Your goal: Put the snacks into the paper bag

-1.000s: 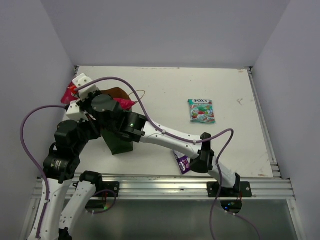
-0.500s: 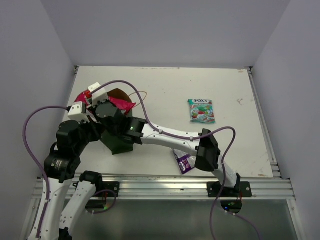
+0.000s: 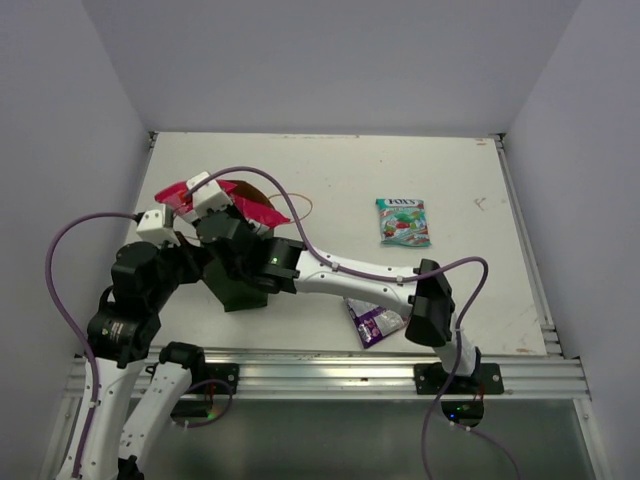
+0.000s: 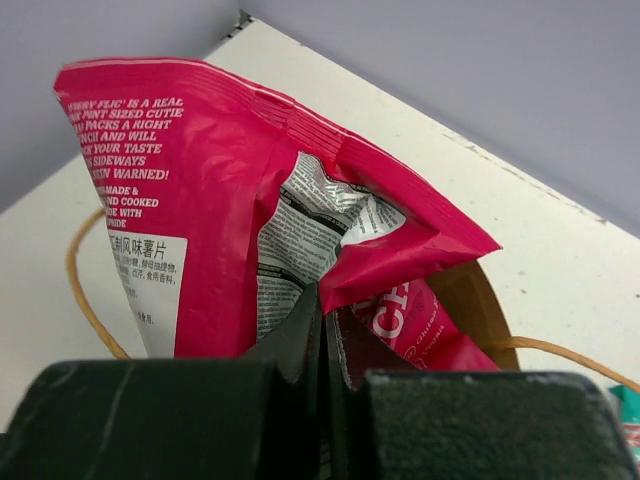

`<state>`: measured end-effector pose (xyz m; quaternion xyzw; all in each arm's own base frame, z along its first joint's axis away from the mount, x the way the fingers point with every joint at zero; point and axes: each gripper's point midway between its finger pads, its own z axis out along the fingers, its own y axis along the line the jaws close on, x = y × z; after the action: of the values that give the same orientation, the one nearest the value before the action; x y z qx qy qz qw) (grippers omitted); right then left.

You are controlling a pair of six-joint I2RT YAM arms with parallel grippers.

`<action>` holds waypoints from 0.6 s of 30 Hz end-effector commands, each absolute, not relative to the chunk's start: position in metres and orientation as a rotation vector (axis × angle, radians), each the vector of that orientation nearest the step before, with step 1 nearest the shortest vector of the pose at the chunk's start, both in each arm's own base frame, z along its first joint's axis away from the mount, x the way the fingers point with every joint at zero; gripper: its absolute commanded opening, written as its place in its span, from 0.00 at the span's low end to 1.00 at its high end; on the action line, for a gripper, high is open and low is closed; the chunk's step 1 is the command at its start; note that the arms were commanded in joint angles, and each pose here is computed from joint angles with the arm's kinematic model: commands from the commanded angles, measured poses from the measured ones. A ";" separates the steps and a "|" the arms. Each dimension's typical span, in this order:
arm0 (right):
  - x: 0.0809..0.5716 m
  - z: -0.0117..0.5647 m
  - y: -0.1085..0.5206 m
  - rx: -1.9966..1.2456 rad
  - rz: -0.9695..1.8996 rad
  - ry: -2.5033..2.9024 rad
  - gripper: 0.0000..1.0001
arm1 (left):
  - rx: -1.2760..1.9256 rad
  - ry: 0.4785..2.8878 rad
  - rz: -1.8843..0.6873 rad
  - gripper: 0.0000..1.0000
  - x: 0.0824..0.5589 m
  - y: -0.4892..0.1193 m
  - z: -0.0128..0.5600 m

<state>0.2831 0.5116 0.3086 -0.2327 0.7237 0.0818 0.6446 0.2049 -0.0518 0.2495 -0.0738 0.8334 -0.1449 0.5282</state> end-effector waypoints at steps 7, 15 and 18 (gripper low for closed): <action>0.295 0.311 0.462 -0.576 -0.111 1.683 0.00 | -0.183 1.979 -0.295 0.00 0.202 -0.043 0.253; 0.301 0.296 0.451 -0.604 -0.175 1.702 0.00 | -0.205 1.937 -0.276 0.00 0.198 -0.037 0.268; 0.305 0.288 0.453 -0.624 -0.207 1.714 0.00 | -0.224 1.914 -0.255 0.00 0.195 -0.032 0.278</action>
<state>0.2959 0.4728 0.2936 -0.2577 0.7371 -0.0323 0.6239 0.2022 -0.0448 0.2628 -0.0830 0.8212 -0.1349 0.5482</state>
